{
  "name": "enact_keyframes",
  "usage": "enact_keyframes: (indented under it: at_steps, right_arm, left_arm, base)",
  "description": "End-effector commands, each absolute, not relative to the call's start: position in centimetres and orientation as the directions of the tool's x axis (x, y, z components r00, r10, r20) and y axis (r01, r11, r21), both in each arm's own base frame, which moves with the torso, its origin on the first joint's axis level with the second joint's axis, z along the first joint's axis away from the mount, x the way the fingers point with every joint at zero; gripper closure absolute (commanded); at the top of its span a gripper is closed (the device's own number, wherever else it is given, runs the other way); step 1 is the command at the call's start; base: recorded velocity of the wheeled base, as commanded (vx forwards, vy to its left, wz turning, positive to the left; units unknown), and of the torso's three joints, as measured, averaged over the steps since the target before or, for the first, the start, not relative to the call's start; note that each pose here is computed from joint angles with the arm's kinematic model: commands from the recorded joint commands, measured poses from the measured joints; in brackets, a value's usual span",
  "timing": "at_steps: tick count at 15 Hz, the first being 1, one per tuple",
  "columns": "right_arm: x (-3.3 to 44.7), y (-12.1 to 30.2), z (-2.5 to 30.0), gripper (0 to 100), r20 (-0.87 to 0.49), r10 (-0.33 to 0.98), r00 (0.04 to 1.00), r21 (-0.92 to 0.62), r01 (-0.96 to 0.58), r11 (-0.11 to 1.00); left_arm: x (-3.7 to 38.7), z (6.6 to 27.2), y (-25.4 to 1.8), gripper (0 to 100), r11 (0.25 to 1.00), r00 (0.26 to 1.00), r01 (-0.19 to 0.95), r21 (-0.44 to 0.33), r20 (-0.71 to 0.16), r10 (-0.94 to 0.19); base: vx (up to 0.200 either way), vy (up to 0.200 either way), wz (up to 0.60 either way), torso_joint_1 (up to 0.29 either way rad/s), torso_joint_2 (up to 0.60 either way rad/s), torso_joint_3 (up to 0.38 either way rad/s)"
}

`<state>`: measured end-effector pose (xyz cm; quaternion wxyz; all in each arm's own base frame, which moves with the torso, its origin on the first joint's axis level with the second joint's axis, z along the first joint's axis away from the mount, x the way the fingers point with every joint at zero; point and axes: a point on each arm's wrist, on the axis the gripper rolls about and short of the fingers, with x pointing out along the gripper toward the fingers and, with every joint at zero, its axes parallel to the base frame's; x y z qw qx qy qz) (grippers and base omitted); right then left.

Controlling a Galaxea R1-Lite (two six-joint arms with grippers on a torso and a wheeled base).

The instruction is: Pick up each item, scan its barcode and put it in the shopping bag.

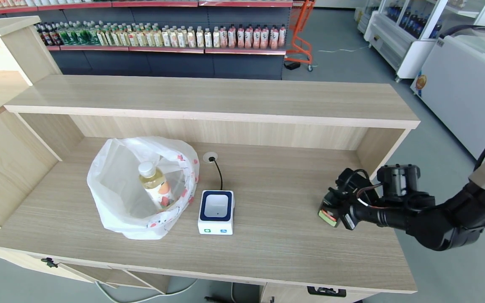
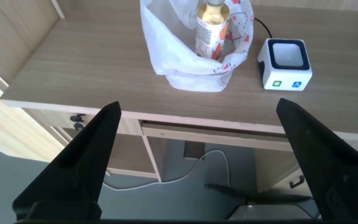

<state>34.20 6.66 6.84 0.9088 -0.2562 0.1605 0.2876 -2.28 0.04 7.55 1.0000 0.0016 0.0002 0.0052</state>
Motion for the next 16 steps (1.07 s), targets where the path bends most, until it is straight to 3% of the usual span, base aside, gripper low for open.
enact_keyframes:
  at_steps: [1,4,16]
  right_arm:
    - [31.8,4.9,10.1,100,-0.342,0.417,0.843,-0.544,-0.539,0.643]
    - [31.2,4.1,11.3,100,-0.294,0.439,0.849,-0.705,-0.503,0.501]
    - [30.5,4.0,10.9,100,-0.3,0.466,0.832,-0.741,-0.511,0.435]
  left_arm:
    - [-2.3,7.5,0.0,0,1.0,1.0,-0.011,0.003,0.0,0.011]
    - [-2.3,7.5,0.0,0,1.0,1.0,-0.011,0.003,0.0,0.011]
    - [-2.3,7.5,0.0,0,1.0,1.0,-0.011,0.003,0.0,0.011]
  base:
    - [0.0,0.0,0.0,0.0,0.0,0.0]
    - [0.0,0.0,0.0,0.0,0.0,0.0]
    - [0.0,0.0,0.0,0.0,0.0,0.0]
